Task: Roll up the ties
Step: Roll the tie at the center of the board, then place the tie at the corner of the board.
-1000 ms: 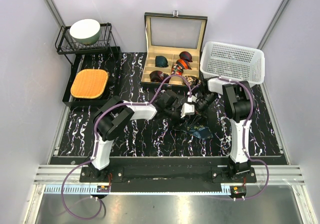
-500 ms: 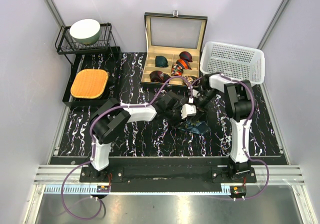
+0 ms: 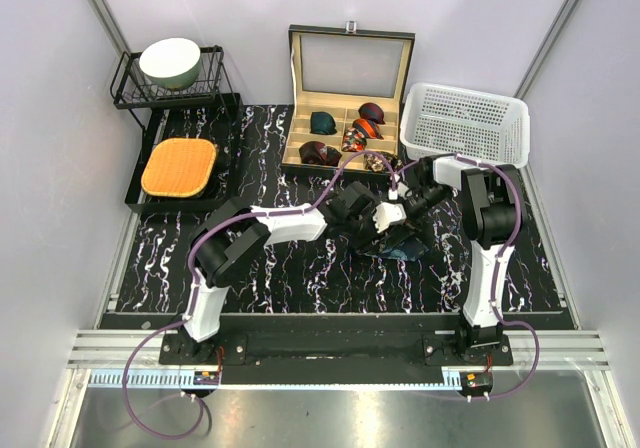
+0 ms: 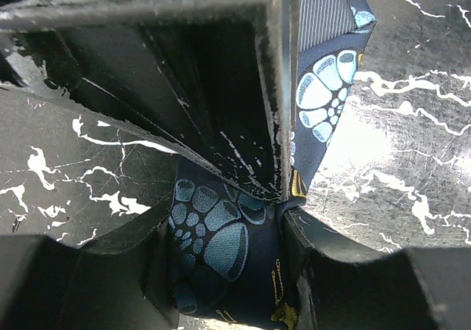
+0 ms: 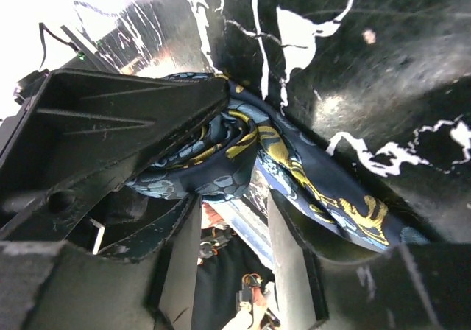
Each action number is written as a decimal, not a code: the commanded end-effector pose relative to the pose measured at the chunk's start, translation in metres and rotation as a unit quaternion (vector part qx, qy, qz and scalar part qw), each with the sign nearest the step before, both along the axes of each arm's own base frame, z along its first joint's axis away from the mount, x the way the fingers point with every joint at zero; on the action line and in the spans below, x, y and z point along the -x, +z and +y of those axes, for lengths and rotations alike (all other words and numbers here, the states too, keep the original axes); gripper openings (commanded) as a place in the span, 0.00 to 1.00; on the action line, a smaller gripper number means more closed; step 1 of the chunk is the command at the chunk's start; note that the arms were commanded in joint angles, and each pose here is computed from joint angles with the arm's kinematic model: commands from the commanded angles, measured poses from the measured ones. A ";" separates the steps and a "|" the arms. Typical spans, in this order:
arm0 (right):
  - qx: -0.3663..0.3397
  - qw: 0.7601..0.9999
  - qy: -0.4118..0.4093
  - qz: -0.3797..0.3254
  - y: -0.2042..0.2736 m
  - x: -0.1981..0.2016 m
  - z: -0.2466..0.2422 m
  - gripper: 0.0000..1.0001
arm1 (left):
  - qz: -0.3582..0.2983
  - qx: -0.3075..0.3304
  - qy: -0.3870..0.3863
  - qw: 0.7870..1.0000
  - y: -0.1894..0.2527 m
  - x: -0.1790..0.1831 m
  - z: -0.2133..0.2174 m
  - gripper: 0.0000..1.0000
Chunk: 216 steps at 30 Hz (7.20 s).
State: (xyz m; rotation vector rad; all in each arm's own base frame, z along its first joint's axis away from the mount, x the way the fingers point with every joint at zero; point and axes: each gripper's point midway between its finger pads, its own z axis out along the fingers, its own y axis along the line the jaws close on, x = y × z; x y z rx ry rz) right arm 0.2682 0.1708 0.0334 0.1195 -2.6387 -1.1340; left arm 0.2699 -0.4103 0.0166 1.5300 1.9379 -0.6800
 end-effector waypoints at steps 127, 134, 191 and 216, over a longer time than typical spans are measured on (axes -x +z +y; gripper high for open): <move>0.024 0.997 0.052 -0.051 -0.048 -0.010 -0.003 0.00 | 0.025 0.106 -0.120 0.987 -0.004 0.024 0.011 0.61; 0.071 0.995 0.060 -0.038 -0.060 -0.014 -0.014 0.00 | 0.012 0.151 -0.155 0.976 0.014 0.021 -0.008 0.63; 0.008 0.994 -0.061 -0.095 0.018 -0.047 -0.042 0.89 | 0.055 -0.087 -0.117 0.988 -0.055 0.042 0.067 0.00; -0.155 0.985 -0.045 -0.053 0.019 -0.018 0.015 0.84 | 0.084 -0.100 -0.100 0.986 -0.061 0.041 0.059 0.00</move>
